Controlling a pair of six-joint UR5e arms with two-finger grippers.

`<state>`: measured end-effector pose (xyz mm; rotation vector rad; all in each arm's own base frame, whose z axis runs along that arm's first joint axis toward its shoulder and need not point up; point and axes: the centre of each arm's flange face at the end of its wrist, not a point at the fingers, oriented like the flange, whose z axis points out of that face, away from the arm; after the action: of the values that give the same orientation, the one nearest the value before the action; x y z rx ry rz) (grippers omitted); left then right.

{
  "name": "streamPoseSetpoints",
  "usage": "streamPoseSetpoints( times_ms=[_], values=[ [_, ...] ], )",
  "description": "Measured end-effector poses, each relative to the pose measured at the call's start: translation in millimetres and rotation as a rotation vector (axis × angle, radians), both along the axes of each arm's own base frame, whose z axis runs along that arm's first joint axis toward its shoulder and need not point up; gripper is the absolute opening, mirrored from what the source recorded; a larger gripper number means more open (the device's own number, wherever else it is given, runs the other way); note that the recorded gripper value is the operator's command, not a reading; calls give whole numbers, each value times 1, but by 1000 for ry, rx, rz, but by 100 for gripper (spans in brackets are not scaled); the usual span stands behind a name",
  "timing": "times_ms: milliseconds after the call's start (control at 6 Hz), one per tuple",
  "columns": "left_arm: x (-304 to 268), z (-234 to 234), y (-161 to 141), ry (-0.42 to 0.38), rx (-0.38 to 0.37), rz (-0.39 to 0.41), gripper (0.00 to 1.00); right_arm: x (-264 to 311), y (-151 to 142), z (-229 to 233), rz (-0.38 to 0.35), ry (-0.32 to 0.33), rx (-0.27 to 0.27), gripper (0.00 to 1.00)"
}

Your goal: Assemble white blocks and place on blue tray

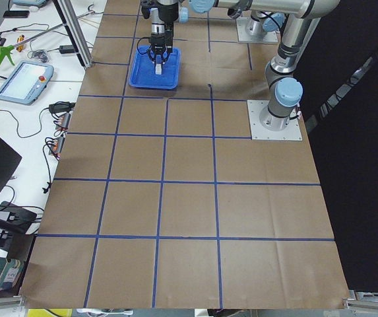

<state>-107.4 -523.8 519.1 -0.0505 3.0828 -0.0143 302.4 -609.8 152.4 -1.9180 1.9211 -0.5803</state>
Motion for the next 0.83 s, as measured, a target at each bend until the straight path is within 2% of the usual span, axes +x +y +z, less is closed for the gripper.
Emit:
streamPoseSetpoints(
  times_ms=[333,500,833],
  values=[
    [1,-3,1,0,5,8,99,1,1,-1,-20,-2,16,50],
    [1,-3,1,0,4,9,99,0,1,-1,-24,-2,18,54],
    [1,-3,4,-1,4,7,99,0,1,0,-27,-1,20,93]
  ],
)
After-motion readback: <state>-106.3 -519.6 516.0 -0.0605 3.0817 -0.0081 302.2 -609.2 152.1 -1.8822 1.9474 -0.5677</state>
